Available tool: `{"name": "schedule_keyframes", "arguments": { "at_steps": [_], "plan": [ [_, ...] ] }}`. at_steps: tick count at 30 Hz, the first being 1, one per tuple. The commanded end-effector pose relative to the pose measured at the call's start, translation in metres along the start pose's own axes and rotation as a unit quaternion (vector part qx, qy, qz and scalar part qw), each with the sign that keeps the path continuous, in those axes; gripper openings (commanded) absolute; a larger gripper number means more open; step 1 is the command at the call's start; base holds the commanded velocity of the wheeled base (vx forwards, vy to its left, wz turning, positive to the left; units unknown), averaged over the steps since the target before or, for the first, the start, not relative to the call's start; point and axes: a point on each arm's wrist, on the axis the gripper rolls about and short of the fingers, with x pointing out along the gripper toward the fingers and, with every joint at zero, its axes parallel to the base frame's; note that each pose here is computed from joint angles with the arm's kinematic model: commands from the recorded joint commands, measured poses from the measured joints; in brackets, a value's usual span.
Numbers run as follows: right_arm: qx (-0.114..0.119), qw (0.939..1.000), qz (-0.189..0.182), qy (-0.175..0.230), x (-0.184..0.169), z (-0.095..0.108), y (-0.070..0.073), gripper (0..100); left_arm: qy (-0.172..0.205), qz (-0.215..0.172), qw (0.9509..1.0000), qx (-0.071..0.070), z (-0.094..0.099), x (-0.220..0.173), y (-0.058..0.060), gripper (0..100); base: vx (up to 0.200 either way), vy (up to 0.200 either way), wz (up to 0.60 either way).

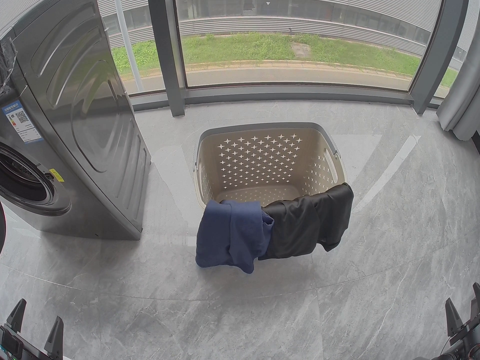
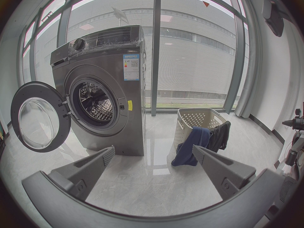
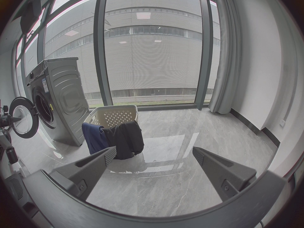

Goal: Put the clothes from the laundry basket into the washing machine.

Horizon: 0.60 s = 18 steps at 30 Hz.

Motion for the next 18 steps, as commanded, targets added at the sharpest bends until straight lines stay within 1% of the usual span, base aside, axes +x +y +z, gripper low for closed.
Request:
{"name": "schedule_keyframes", "arguments": {
  "at_steps": [1, 12, 18],
  "plan": [
    [0.000, 1.0000, 0.000, -0.002, -0.0002, -0.0035, 0.0000, 100, 0.000, 0.000, 1.0000, 0.000, -0.0048, -0.0001, 0.0002, 100, 0.000, 0.000, 0.00],
    [-0.001, 1.0000, 0.000, -0.002, -0.0002, -0.0035, 0.0000, 100, 0.000, 0.000, 1.0000, -0.001, -0.0048, -0.0001, 0.0002, 100, 0.000, 0.000, 0.00],
    [0.000, 1.0000, 0.000, -0.002, -0.0002, -0.0035, -0.0001, 100, 0.000, 0.000, 1.0000, -0.001, -0.0048, -0.0001, 0.0002, 100, 0.200, 0.000, 0.00]
  ]
}}
